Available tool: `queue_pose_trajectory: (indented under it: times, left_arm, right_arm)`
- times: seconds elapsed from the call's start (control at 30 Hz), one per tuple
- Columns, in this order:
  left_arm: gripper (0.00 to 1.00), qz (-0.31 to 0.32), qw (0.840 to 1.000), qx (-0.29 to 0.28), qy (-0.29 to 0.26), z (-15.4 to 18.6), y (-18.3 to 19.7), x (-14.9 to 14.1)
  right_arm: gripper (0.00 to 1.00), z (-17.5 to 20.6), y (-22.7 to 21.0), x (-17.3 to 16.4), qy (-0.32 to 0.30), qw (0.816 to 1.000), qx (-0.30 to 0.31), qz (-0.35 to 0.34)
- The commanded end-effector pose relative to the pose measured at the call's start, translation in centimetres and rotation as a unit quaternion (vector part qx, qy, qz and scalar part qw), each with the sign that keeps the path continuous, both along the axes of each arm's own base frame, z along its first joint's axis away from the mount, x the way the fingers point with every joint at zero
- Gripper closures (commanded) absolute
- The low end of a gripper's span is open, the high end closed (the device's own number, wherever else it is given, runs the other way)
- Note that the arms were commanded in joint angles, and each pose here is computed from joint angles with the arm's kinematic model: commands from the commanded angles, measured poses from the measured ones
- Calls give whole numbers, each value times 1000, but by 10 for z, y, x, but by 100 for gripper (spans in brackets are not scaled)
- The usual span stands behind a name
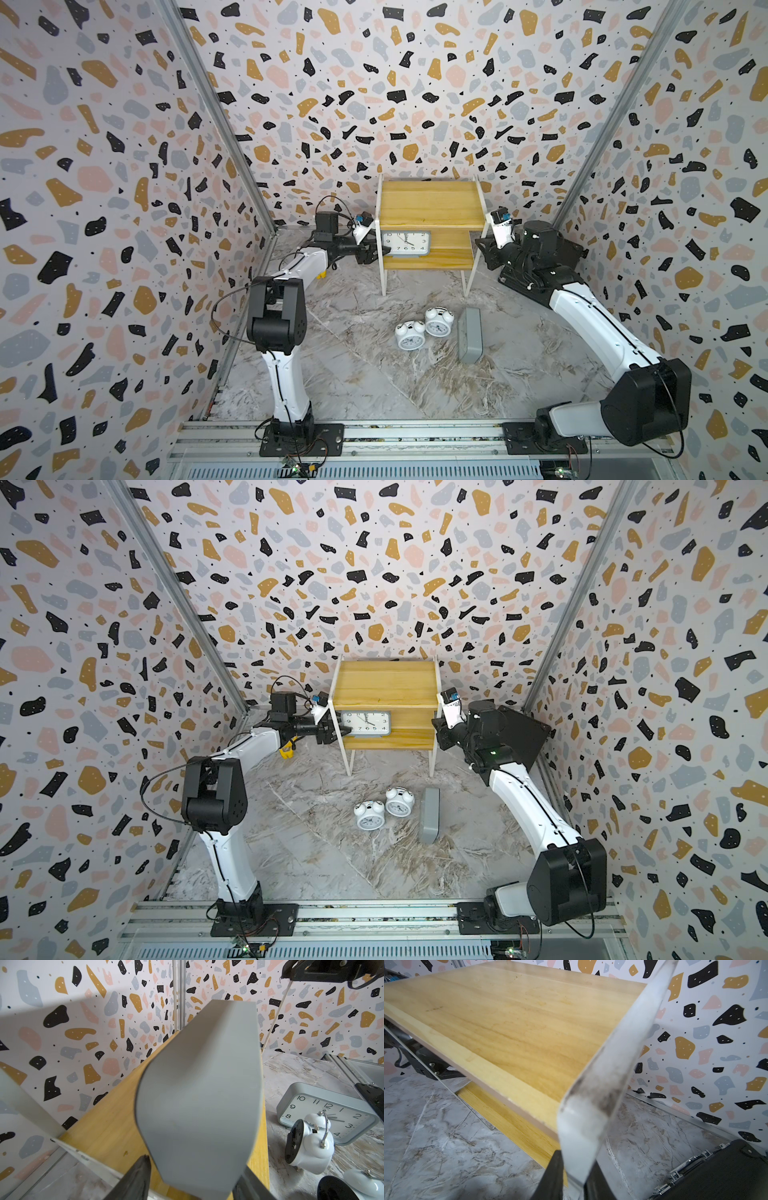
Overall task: Place the alarm clocks on the shelf by style
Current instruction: Place the alarm on the shelf.
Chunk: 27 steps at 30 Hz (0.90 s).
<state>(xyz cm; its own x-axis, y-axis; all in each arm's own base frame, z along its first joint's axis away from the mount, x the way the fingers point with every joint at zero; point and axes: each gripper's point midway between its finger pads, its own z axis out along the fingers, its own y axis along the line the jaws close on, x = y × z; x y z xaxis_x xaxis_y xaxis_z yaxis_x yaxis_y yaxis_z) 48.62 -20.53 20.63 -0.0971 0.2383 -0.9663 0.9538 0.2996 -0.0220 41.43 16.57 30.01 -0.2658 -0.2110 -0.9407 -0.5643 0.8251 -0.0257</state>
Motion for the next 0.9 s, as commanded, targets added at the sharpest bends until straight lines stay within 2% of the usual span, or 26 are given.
queue_pose_trajectory:
  times: [0.0,0.17,0.27,0.43,0.57,0.7,0.87]
  left_arm:
    - [38,3,1000,-5,-26,22,0,1]
    - [36,-2,1000,-7,-29,24,-1,-3]
    - [34,0,999,-2,-38,25,0,-5]
    - [27,49,998,13,-42,32,9,1]
    - [23,78,995,24,-51,35,17,-1]
    - [19,121,990,31,-60,38,28,0]
    - [18,171,983,31,-62,42,41,-3]
  right_arm:
    - [78,23,4,-4,-21,1000,4,10]
    - [77,23,3,-4,-21,1000,2,9]
    - [73,23,1,-5,-22,1000,-1,5]
    - [54,25,-6,-7,-28,1000,-8,-12]
    - [35,26,-12,-10,-32,999,-14,-25]
    - [27,26,-16,-15,-32,999,-15,-32]
    - [23,24,-21,-25,-27,999,-14,-41]
